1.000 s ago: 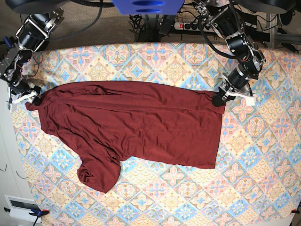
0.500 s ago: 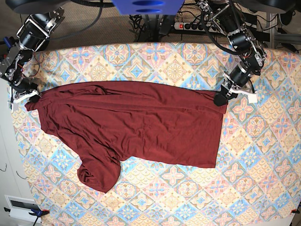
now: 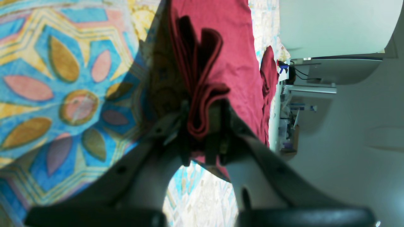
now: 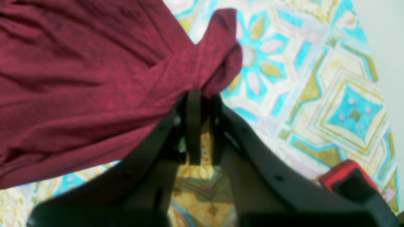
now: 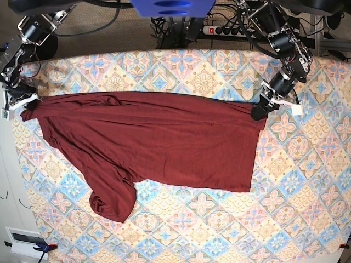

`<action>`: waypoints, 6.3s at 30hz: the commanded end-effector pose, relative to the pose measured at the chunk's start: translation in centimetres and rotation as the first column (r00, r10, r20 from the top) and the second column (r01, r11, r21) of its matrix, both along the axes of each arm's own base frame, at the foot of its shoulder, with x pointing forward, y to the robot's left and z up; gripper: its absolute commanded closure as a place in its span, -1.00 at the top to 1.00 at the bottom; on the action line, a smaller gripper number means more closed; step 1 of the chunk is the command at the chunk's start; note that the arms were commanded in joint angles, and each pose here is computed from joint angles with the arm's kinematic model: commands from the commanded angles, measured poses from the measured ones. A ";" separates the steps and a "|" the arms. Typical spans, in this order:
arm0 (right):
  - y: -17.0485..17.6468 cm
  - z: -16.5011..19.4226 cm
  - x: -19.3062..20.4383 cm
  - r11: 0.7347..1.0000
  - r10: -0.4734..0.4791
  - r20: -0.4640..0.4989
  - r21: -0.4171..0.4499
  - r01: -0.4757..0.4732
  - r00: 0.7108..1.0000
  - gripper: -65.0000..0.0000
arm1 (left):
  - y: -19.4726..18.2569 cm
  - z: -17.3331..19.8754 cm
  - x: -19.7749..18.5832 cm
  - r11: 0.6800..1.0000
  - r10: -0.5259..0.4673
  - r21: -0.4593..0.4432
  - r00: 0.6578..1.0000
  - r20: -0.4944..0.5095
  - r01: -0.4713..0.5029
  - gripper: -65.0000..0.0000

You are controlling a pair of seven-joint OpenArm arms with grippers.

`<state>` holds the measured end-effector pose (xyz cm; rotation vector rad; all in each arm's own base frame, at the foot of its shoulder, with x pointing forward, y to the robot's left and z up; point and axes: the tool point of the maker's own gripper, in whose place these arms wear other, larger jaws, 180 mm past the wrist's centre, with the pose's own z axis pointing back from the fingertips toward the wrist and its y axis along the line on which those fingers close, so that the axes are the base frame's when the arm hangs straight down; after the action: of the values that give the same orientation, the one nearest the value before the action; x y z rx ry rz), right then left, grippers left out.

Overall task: Layout the t-shirt on the table in an organized manner, then fold the t-shirt properly
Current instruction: 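Hold the shirt edge with both grippers and stretch it apart, then pull the held shirt edge apart and lay it flat with both grippers, then release the shirt edge and move both grippers to the shirt's side edges, then grasp the shirt's hem-side corners with both grippers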

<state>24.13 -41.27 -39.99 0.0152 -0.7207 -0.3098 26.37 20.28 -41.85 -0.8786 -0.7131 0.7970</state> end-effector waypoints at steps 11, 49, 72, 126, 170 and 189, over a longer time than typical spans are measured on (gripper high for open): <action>-0.1 1.8 -1.4 0.997 0.033 -0.011 -0.072 -0.034 0.999 -0.94 | 2.4 0.1 -3.6 0.996 -0.002 0.094 0.998 -0.059 0.008 -1.00; 2.7 -0.1 -6.2 0.994 0.070 -0.148 -0.068 -0.081 0.987 -0.60 | 7.6 0.3 -10.8 0.991 0.078 0.116 0.987 -0.139 -0.062 -0.68; -0.5 2.3 -7.8 0.992 -0.038 -0.100 -0.127 0.026 0.994 -0.31 | 9.4 1.1 -10.9 0.986 0.096 0.152 0.987 -0.128 -0.076 0.22; 4.2 8.3 6.0 0.894 0.305 -0.039 -0.332 -0.301 0.951 -0.32 | 8.0 4.4 13.7 0.835 -0.101 0.540 0.994 -0.041 0.107 0.21; 9.9 2.5 14.1 0.772 0.538 -0.187 -0.284 -0.569 0.822 0.00 | 2.7 7.0 11.3 0.839 -0.271 0.499 0.961 0.043 0.214 -1.00; 8.4 -1.4 14.0 0.853 0.473 -0.149 -0.168 -0.494 0.868 -0.82 | 2.5 6.7 11.0 0.848 -0.271 0.484 0.961 0.045 0.217 -1.00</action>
<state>37.39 -31.67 -42.62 0.0235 -0.5984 0.2506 36.16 22.21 -37.01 -0.5468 -0.7687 0.3287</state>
